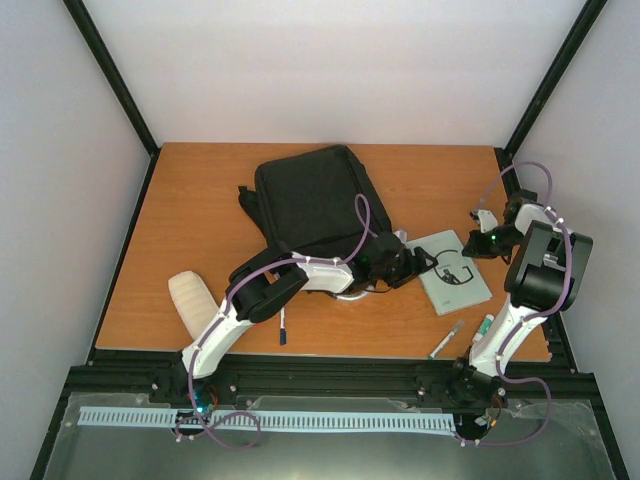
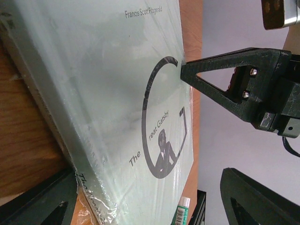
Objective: Pack the student bag
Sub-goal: Pick up the book from the center of the board.
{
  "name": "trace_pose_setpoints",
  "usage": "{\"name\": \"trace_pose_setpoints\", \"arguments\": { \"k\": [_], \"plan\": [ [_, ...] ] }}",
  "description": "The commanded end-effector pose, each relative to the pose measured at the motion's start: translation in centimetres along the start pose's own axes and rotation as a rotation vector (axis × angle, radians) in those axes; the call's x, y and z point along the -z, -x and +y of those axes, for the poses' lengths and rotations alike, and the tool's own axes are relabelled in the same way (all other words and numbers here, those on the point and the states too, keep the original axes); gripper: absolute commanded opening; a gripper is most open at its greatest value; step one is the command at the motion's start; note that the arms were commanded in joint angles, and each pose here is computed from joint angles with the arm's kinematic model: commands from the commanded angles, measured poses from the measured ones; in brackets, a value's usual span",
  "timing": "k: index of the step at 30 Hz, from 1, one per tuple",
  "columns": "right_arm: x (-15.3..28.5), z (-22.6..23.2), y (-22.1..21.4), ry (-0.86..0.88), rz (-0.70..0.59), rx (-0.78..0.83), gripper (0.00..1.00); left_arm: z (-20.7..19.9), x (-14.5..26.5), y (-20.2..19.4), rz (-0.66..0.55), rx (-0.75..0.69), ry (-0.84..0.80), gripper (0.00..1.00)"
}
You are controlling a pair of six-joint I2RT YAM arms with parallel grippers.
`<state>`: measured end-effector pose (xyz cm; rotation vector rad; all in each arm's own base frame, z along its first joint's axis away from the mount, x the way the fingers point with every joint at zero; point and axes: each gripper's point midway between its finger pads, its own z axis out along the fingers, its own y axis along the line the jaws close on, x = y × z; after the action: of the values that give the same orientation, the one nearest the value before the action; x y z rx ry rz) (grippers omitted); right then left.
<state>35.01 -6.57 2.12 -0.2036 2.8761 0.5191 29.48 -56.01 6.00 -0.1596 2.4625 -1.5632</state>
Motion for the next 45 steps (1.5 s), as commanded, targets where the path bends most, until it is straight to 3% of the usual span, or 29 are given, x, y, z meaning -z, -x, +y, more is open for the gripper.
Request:
{"name": "trace_pose_setpoints", "arguments": {
  "k": [1, 10, 14, 21, 33, 38, 45],
  "plan": [
    [-4.0, 3.4, -7.4, 0.138, 0.289, -0.047, 0.03, -13.4, 2.3, 0.7, -0.056, -0.162, -0.399, 0.84],
    [-2.9, 5.3, -5.8, 0.178, 0.232, -0.037, 0.03, -16.3, 6.1, 0.9, -0.099, -0.197, -0.420, 0.84],
    [-2.7, 8.4, -6.2, 0.304, 0.241, -0.035, 0.03, -16.6, 7.3, 0.6, -0.088, -0.221, -0.376, 0.84],
    [-0.9, 13.2, -6.4, 0.406, 0.221, 0.027, 0.07, -8.9, 10.0, 0.5, -0.060, -0.256, 0.065, 0.84],
    [-1.6, 15.8, -5.8, 0.463, 0.217, 0.012, 0.10, -7.1, 15.0, 1.4, -0.143, -0.291, 0.108, 0.84],
    [-2.0, 16.5, -4.7, 0.453, 0.197, 0.017, 0.12, -0.5, 16.2, 1.1, -0.138, -0.184, 0.295, 0.84],
    [-3.5, 16.5, -5.1, 0.457, 0.225, -0.002, 0.13, 4.3, 17.4, 0.2, -0.138, -0.109, 0.264, 0.81]
  ]
}}
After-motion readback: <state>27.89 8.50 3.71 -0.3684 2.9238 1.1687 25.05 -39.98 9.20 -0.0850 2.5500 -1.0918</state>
